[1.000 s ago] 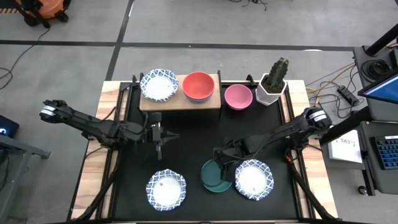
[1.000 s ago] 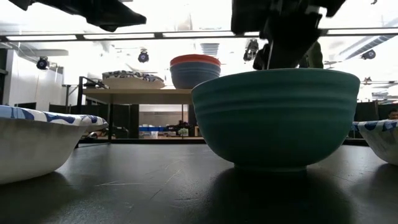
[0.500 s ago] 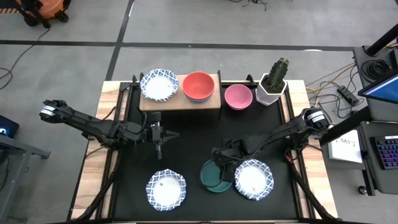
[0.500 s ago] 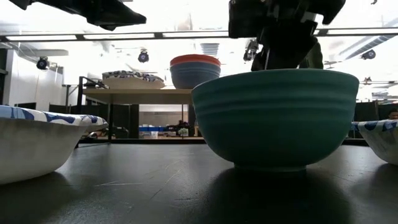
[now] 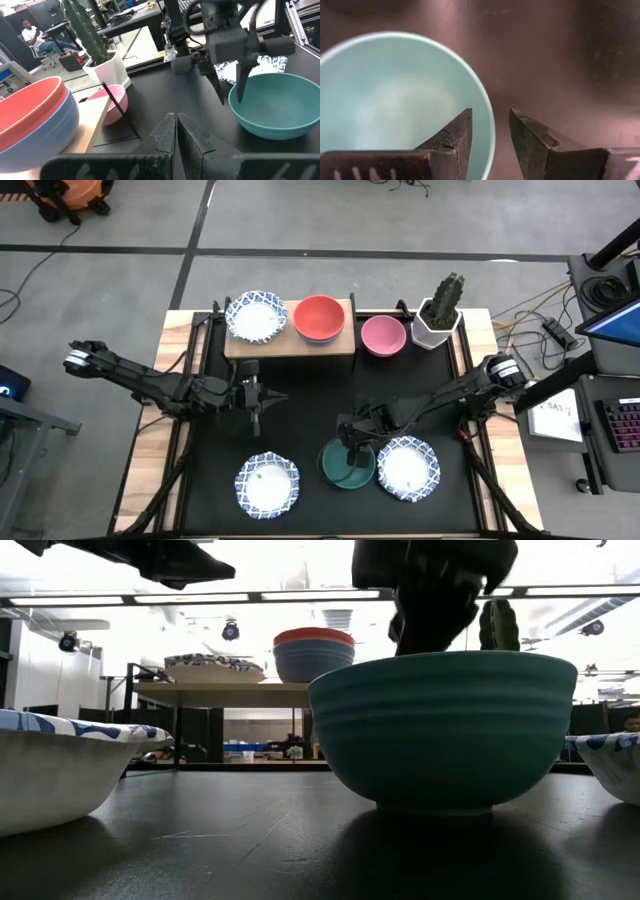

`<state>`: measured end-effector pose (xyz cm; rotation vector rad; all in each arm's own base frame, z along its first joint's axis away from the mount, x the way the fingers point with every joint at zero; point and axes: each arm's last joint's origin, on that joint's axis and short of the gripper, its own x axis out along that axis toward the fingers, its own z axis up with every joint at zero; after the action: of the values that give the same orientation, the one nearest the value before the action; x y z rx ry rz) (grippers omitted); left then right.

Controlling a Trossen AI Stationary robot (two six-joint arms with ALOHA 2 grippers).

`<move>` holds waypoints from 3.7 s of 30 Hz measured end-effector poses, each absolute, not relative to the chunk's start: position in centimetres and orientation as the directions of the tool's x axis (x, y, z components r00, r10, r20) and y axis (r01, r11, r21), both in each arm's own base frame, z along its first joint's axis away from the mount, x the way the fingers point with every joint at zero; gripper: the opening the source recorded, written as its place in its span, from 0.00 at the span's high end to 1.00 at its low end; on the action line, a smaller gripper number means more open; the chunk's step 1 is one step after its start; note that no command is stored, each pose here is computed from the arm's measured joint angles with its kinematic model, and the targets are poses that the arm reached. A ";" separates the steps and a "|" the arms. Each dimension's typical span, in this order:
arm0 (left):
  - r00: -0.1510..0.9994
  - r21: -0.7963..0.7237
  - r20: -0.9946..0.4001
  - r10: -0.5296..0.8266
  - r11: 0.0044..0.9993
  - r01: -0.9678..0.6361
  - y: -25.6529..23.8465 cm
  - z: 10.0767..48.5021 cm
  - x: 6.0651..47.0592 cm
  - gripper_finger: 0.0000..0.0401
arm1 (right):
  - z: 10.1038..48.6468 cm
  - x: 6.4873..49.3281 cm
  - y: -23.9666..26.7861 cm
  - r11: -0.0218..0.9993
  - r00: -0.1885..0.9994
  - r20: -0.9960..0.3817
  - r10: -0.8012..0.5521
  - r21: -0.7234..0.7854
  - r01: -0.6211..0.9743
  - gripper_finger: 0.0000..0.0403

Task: Place and stack bowls onto a shelf
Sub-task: Stack the green bowl on top of the orange bowl on the shelf

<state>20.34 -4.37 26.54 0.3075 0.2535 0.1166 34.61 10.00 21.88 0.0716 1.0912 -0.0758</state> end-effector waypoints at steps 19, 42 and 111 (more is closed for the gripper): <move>0.962 0.312 -0.229 0.151 0.947 -0.075 -4.4 26.5 20.4 1.00 | 19.0 35.8 9.0 0.992 0.365 -0.930 0.049 0.088 0.090 0.96; 0.961 0.318 -0.229 0.153 0.945 -0.075 -4.3 26.5 20.4 1.00 | 39.6 35.3 -7.6 0.848 0.714 -0.654 -0.249 0.209 0.487 0.98; 0.964 0.327 -0.217 0.154 0.942 -0.077 -4.3 26.6 20.4 1.00 | 37.8 37.4 -22.2 0.816 0.804 -0.307 -0.509 0.125 0.565 0.80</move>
<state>20.40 -4.33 26.65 0.3219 0.2429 0.1185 37.37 -22.21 37.82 0.2155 0.2666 -0.5797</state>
